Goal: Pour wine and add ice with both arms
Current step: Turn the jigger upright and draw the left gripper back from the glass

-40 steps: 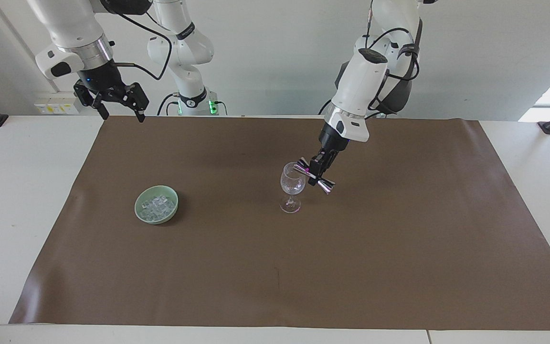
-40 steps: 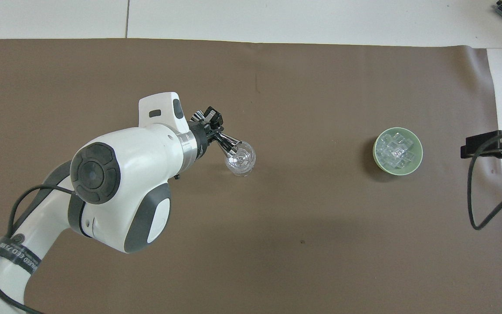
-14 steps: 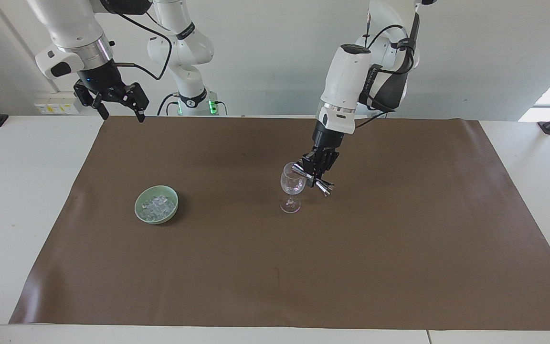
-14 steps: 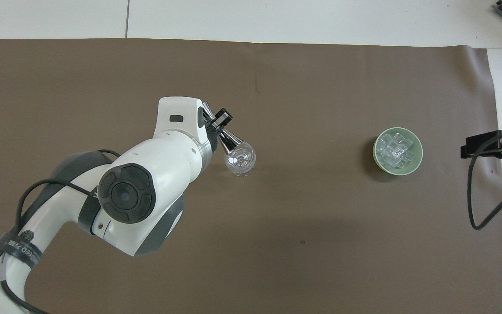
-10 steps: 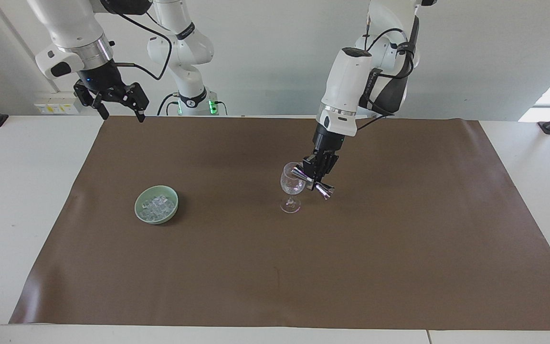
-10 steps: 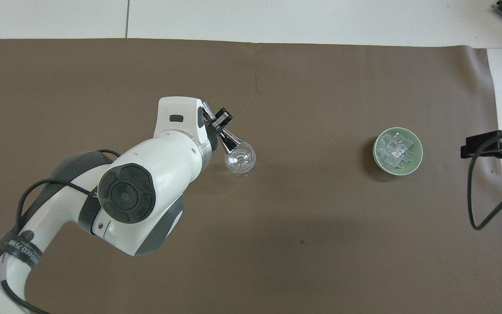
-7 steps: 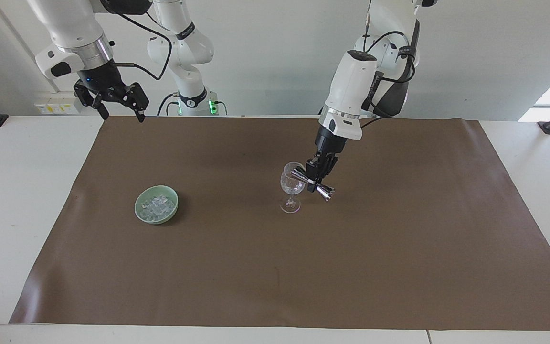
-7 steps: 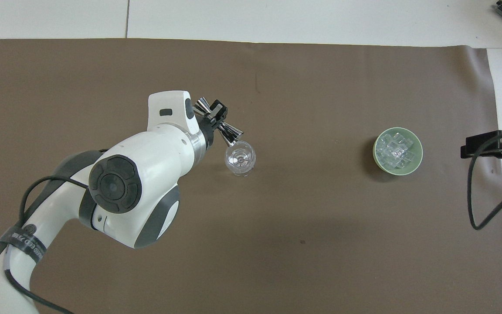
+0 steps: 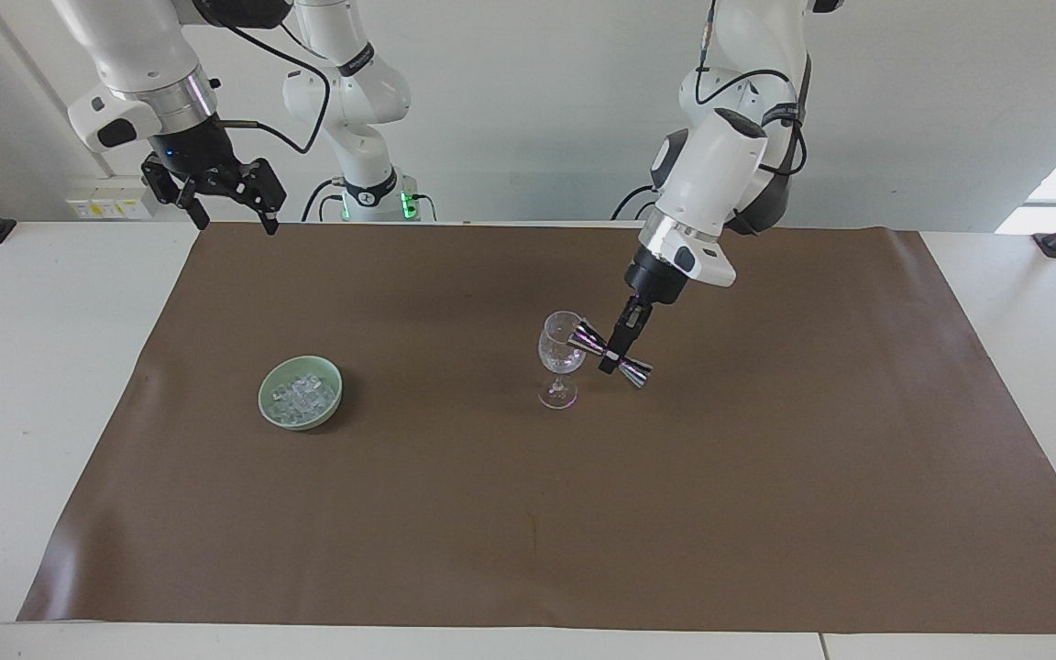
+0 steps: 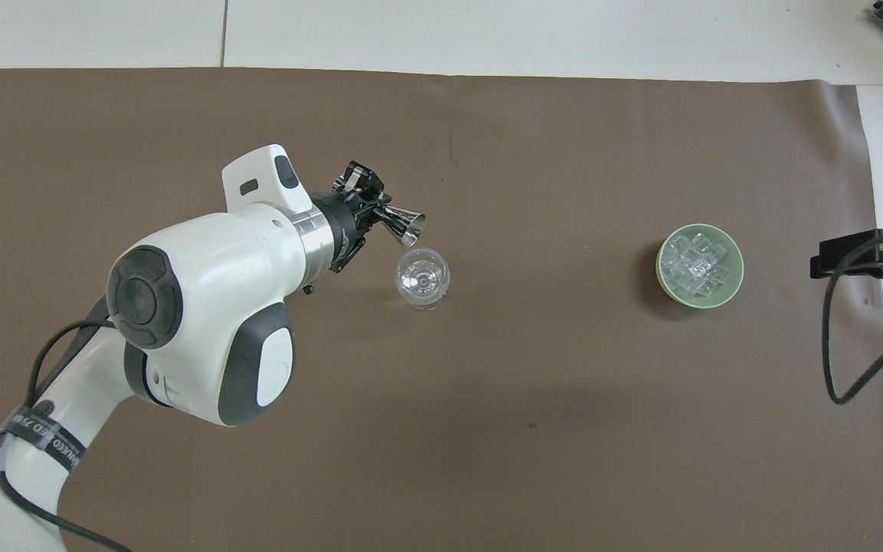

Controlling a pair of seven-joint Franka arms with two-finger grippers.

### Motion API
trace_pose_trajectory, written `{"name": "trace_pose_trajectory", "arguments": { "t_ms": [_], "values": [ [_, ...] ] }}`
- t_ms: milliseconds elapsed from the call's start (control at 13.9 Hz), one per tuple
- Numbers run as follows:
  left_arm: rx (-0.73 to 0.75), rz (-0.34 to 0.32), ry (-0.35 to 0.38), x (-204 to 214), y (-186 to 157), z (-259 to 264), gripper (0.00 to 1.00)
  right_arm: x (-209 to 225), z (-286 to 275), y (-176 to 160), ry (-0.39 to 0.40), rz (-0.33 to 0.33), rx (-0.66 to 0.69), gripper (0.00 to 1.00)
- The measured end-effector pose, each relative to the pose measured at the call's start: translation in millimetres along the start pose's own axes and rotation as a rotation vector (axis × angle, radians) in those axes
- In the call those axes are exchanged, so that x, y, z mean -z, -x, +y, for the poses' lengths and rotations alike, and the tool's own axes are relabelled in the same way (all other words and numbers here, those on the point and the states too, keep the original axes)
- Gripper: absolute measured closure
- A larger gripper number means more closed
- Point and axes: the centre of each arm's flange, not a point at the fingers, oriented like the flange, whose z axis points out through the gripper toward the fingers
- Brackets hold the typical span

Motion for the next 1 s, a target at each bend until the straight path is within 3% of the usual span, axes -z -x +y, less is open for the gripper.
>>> {"name": "trace_pose_trajectory", "arguments": {
  "t_ms": [502,1004],
  "values": [
    [0.325,-0.059,0.047,5.5,-71.1,-3.6,0.78,0.0,0.0,0.0,0.0,0.0,0.0,0.0],
    [0.575,-0.092,0.028,11.7,-151.8,-24.4,0.78,0.0,0.0,0.0,0.0,0.0,0.0,0.0]
  ]
}}
